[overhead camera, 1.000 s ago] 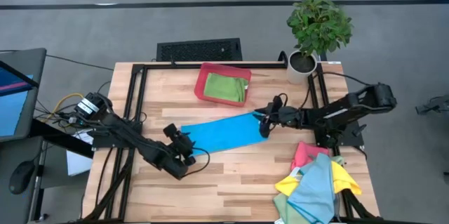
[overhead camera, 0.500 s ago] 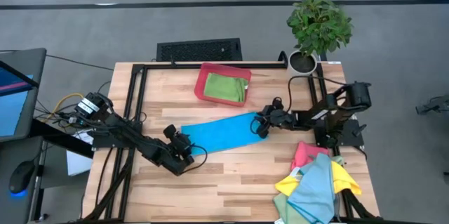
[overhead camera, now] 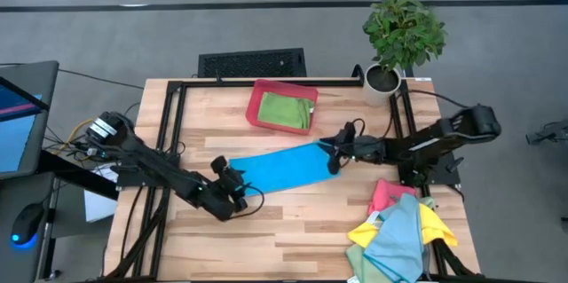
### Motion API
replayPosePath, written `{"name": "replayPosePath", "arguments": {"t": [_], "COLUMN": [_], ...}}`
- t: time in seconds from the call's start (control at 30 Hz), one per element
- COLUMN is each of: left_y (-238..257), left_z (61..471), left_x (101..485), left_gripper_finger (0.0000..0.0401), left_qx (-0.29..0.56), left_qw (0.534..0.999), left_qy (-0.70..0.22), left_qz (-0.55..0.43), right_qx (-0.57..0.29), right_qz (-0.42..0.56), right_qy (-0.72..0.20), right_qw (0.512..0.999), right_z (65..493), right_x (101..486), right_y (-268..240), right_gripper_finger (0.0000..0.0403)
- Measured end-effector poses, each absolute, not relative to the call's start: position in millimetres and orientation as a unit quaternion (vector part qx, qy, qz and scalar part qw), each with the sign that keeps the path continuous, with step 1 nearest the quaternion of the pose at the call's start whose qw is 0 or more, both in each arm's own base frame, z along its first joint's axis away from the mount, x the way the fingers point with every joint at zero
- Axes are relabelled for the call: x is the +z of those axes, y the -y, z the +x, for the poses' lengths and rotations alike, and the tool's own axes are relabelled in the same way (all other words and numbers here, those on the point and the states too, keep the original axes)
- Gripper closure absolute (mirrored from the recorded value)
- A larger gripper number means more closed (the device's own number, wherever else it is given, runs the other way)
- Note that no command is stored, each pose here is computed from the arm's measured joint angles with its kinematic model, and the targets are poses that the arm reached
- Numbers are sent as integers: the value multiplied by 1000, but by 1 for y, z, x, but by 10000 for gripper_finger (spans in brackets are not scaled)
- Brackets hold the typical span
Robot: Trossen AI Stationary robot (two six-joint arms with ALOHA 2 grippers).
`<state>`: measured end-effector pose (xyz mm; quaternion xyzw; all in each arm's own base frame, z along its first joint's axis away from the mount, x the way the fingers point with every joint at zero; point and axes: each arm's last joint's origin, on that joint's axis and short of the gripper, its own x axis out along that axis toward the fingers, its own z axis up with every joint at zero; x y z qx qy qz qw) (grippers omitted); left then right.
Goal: Fold microfiber towels
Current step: Fold the blue microfiber cloth
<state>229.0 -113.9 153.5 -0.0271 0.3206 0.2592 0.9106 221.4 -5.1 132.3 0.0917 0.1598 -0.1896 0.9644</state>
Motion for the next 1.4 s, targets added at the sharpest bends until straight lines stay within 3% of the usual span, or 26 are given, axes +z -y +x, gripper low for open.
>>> {"name": "replayPosePath", "arguments": {"t": [0.23, 0.53, 0.9, 1.17, 1.4], "left_y": [124, 144, 151, 152, 152], "left_z": [217, 194, 195, 195, 195], "left_x": [181, 133, 80, 85, 114], "left_gripper_finger": [209, 209, 209, 209, 209], "left_qx": [214, 206, 250, 238, 204], "left_qw": [940, 937, 915, 915, 926], "left_qy": [-257, -245, -281, -288, -266], "left_qz": [-74, -138, -144, -156, -172], "right_qx": [-152, -148, -160, -165, -148], "right_qz": [87, 83, 92, 92, 84], "right_qy": [-190, -225, -263, -266, -220], "right_qw": [966, 959, 947, 945, 961], "right_z": [223, 225, 224, 225, 226], "right_x": [119, 92, 72, 66, 92], "right_y": [-15, -28, -27, -27, -27], "right_gripper_finger": [282, 282, 282, 282, 282]}}
